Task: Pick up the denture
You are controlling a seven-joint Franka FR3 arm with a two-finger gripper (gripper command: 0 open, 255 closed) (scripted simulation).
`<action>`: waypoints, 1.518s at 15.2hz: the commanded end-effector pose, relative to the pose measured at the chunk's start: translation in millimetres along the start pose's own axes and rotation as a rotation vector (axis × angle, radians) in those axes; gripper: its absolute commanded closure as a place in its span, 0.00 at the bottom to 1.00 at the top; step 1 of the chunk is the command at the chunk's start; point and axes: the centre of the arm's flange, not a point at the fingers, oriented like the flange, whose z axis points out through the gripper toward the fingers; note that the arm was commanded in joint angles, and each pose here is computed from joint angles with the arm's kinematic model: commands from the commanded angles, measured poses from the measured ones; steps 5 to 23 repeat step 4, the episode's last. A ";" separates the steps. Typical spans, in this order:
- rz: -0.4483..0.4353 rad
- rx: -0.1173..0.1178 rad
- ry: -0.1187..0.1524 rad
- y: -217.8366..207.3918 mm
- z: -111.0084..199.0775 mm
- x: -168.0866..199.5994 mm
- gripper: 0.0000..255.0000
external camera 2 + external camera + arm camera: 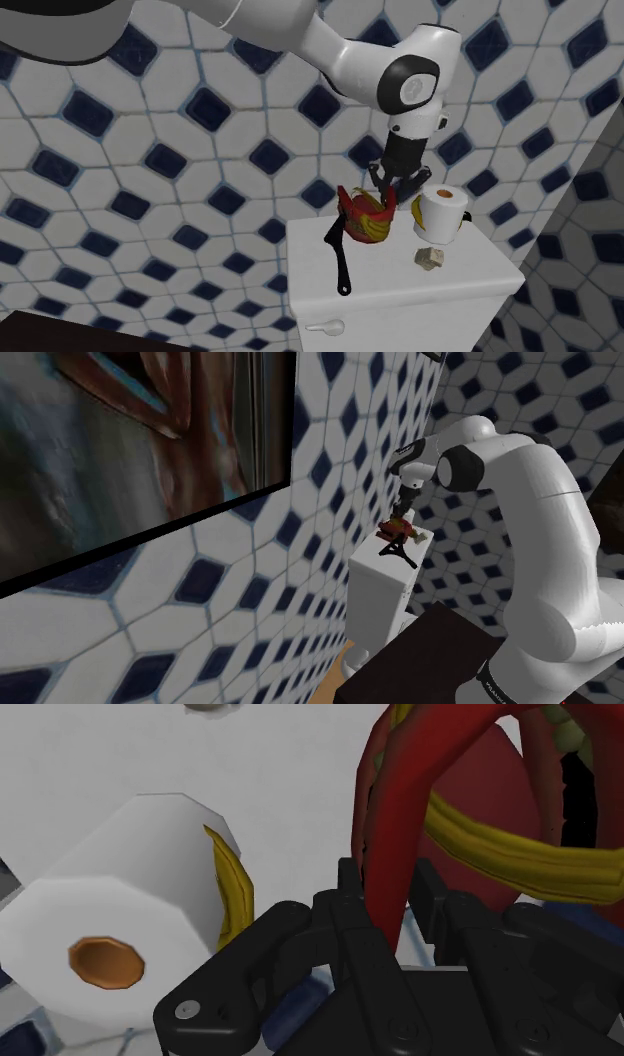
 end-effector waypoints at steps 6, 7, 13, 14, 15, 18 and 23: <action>0.000 0.000 0.000 -0.9 -16.9 1.4 1.00; 0.000 0.000 0.000 -0.9 -16.9 1.4 1.00; 0.000 0.000 0.000 -0.9 -16.9 1.4 1.00; 0.000 0.000 0.000 -0.9 -16.9 1.4 1.00; 0.000 0.000 0.000 -0.9 -16.9 1.4 1.00; 0.000 0.000 0.000 -0.9 -16.9 1.4 1.00; 0.000 0.000 0.000 -0.9 -16.9 1.4 1.00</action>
